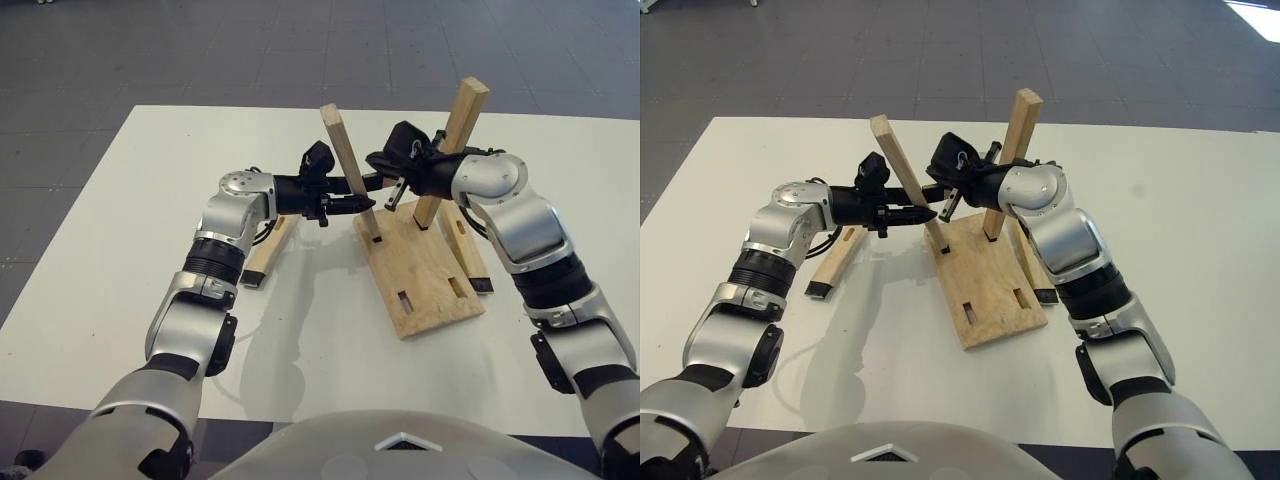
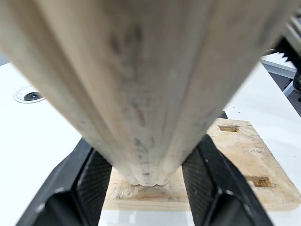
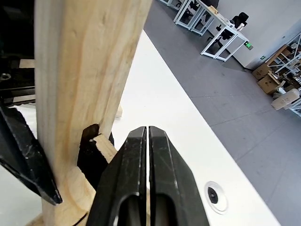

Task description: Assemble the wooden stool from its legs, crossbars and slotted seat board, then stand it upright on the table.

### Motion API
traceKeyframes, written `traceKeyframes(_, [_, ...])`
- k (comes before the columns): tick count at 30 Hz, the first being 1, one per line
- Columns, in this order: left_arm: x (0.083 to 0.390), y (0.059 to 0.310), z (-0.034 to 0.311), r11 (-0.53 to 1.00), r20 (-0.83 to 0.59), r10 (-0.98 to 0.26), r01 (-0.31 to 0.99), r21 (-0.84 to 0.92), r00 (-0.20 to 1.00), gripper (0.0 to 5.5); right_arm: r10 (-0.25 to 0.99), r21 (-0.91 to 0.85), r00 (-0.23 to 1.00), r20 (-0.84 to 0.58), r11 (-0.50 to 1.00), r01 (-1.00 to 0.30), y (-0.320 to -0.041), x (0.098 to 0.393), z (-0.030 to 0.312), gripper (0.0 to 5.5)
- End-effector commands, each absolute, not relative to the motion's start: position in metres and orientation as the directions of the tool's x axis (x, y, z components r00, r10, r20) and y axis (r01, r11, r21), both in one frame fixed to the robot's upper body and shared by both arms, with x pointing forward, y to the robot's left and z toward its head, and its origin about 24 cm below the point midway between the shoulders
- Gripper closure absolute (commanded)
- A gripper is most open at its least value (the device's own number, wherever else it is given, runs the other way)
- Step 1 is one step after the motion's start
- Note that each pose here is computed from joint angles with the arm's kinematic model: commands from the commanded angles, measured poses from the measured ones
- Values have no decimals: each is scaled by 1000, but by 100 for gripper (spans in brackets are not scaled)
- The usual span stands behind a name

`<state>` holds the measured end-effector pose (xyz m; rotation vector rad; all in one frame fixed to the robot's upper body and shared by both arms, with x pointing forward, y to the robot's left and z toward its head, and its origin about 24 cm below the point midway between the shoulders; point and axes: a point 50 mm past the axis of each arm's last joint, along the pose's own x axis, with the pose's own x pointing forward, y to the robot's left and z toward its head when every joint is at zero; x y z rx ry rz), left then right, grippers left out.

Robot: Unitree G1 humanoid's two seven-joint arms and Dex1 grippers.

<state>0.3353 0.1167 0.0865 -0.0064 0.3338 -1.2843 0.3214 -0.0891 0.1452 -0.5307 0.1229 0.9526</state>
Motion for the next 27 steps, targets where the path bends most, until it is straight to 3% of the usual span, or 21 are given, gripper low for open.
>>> traceKeyframes(1, [324, 123, 50, 361, -399, -883, 901, -241, 247, 345, 726, -148, 523, -446, 516, -843, -105, 319, 101, 540])
traceKeyframes(3, [323, 121, 50, 359, -398, -884, 902, -240, 246, 345, 715, -137, 536, -448, 538, -832, -109, 320, 97, 540])
traceKeyframes(5, [322, 120, 49, 356, -404, -882, 905, -232, 243, 345, 742, -151, 571, -352, 557, -817, -106, 323, 117, 540])
traceKeyframes(9, [320, 119, 47, 357, -437, -863, 919, -169, 254, 345, 758, -273, 652, -4, 627, -730, -95, 330, 205, 540])
traceKeyframes(11, [319, 119, 47, 363, -457, -847, 923, -126, 270, 345, 753, -338, 656, 55, 632, -698, -92, 328, 229, 540])
traceKeyframes(16, [314, 117, 43, 361, -508, -813, 931, -56, 285, 345, 740, -416, 671, -42, 598, -685, -93, 327, 215, 540])
traceKeyframes(27, [317, 121, 37, 428, -517, -802, 891, -148, 300, 345, 710, -413, 680, -180, 573, -708, -110, 306, 180, 540])
